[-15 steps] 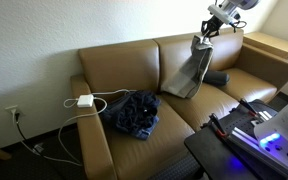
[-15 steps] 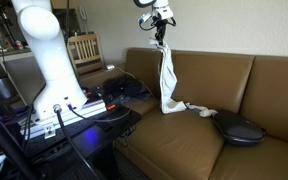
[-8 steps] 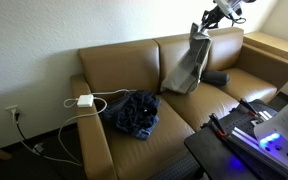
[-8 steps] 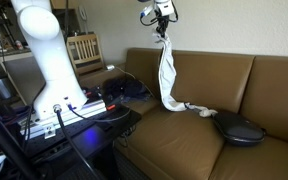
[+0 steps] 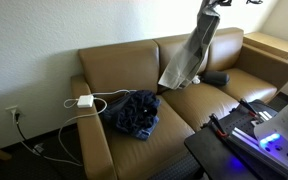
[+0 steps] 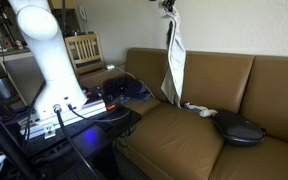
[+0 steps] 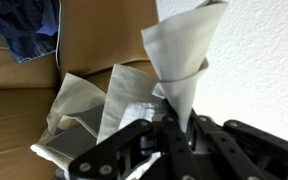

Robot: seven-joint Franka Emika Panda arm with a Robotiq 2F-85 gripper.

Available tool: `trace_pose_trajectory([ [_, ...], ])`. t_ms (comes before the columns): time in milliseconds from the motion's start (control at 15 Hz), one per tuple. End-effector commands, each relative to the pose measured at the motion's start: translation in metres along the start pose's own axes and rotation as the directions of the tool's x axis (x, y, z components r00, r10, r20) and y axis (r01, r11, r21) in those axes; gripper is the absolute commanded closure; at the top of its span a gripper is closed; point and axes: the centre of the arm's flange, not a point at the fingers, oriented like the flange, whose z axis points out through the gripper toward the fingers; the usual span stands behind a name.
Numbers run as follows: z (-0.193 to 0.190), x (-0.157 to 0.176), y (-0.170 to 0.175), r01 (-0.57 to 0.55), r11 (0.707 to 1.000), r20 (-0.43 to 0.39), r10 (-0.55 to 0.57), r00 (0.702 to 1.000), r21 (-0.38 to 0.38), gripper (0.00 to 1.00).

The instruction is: Spread out the white cloth

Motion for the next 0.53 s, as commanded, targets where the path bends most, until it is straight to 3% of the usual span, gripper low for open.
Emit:
trace_pose_trajectory([
  [0, -0.011, 0.011, -0.018, -0.033, 0.999, 0.047, 0.031, 0.998, 0.028, 0.97],
  [467, 0.002, 0.014, -0.018, -0.052, 0.998, 0.094, 0.054, 0.994, -0.03, 0.97],
])
